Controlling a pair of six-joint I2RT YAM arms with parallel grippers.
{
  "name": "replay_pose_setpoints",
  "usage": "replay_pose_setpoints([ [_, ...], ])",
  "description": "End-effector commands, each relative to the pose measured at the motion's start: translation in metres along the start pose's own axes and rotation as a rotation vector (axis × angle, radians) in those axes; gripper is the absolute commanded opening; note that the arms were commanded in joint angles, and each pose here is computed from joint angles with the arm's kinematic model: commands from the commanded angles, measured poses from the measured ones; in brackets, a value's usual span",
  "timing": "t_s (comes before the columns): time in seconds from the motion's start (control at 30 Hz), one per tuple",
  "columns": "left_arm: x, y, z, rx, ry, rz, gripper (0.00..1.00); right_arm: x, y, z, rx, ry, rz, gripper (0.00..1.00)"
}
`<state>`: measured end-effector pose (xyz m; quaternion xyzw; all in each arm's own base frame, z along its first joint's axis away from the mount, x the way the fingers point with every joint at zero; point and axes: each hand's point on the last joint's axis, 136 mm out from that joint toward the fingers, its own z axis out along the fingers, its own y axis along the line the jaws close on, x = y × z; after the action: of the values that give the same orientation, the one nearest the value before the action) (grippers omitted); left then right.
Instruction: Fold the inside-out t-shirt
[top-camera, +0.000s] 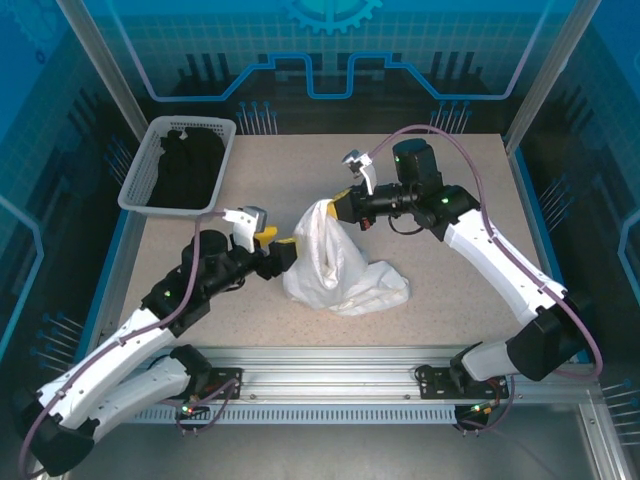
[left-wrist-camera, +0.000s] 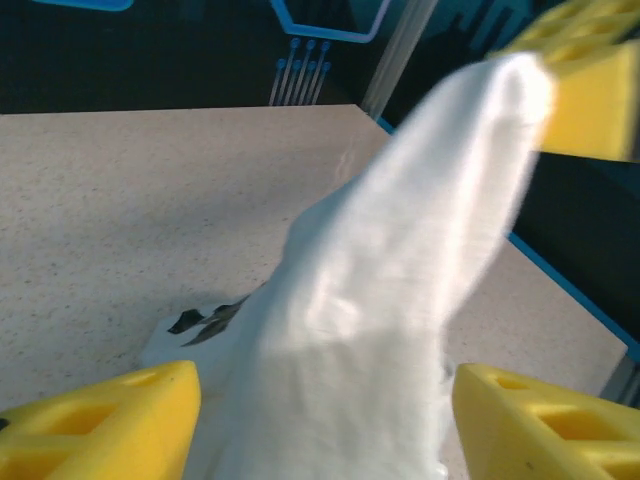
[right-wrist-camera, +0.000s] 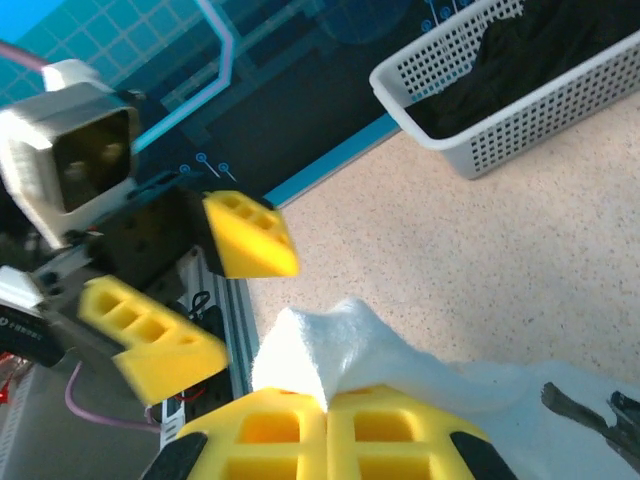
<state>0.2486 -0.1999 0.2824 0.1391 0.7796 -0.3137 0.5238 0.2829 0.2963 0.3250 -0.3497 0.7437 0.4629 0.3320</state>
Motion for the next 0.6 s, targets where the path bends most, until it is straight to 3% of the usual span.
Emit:
replay_pose_setpoints([
  [0.0,-0.004,-0.012,0.008,-0.008,0.051,0.023,0.73,-0.016,0.012,-0.005,-0.002,-0.027,0.010,0.00],
  [0.23,0.028,-0.007,0.063,-0.073,0.254,0.050,0.75,-0.015,0.012,-0.011,0.025,-0.025,0.002,0.00],
  [0.27,0.032,-0.009,0.071,-0.061,0.271,0.044,0.71,-0.015,0.013,-0.013,0.024,-0.027,-0.002,0.00],
  [0.37,0.039,-0.016,0.085,-0.001,0.320,0.016,0.45,-0.012,0.008,-0.019,0.058,-0.017,-0.010,0.00],
  [0.43,0.038,-0.034,0.083,0.153,0.340,-0.034,0.27,-0.009,-0.005,-0.028,0.139,-0.009,-0.007,0.00],
  [0.5,0.029,-0.057,0.072,0.353,0.308,-0.100,0.09,-0.002,-0.035,-0.037,0.311,0.018,0.016,0.00],
  [0.57,0.018,-0.071,0.060,0.482,0.257,-0.137,0.01,0.002,-0.059,-0.039,0.431,0.042,0.045,0.04],
])
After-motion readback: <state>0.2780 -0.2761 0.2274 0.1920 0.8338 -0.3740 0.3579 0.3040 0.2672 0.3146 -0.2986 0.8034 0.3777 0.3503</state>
